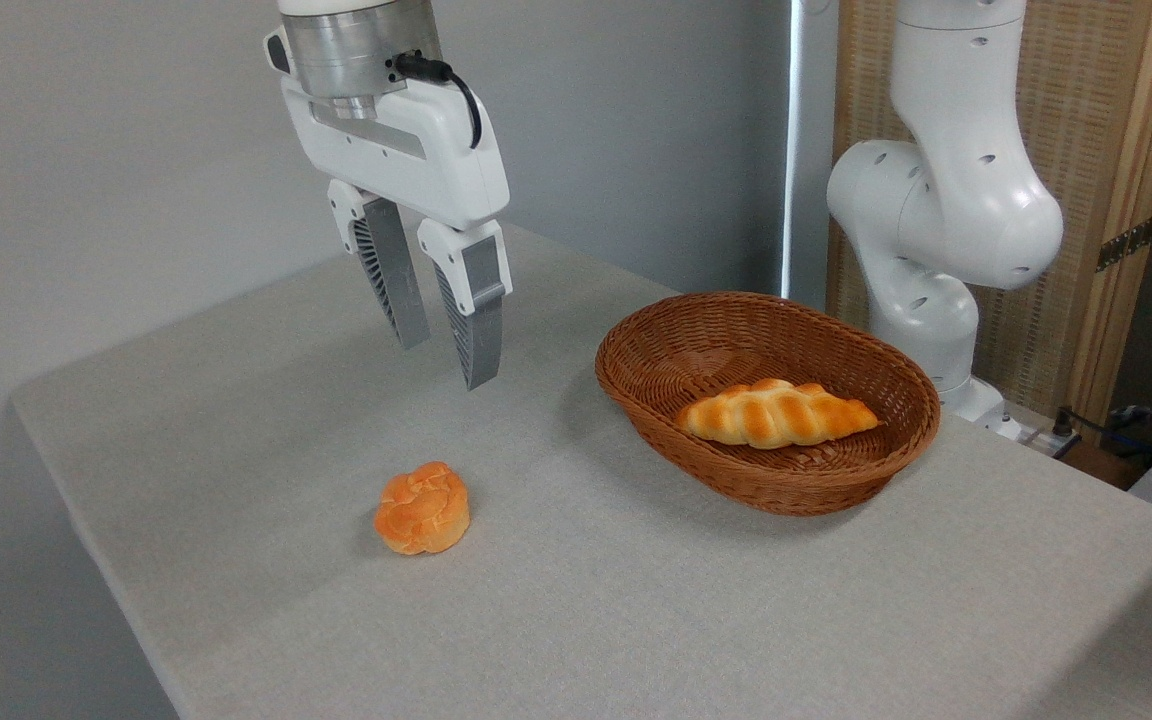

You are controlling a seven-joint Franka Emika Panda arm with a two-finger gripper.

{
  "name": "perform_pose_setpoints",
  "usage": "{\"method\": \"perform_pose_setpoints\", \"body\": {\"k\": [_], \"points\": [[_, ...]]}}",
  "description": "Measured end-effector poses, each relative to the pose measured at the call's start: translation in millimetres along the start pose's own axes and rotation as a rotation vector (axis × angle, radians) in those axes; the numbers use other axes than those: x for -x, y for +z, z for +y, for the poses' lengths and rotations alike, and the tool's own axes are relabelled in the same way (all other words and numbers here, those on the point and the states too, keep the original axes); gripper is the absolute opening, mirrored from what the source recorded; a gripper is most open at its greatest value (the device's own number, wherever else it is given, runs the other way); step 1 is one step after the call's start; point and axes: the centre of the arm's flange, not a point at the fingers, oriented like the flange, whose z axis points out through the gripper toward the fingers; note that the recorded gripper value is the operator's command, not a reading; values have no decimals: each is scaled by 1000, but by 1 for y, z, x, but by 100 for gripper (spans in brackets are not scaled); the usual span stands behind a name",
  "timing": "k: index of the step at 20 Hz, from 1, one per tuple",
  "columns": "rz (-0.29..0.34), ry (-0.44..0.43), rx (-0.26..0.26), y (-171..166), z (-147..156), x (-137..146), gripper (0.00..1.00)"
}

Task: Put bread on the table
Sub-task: 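Move the open gripper over the wicker basket toward the braided roll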

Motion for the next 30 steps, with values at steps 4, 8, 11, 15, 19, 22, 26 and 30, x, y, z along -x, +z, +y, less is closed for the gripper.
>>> {"method": "perform_pose_setpoints", "body": {"k": [4,8,11,15,19,22,26,30], "points": [[-13,0,10,8,0,1,100],[-19,1,14,11,1,1,100],[-19,1,14,11,1,1,100],[-21,1,16,12,1,2,100],[-28,43,23,26,13,11,100],[-11,85,12,39,36,36,100],[20,195,50,48,67,98,100],[88,296,164,60,59,178,100]]}}
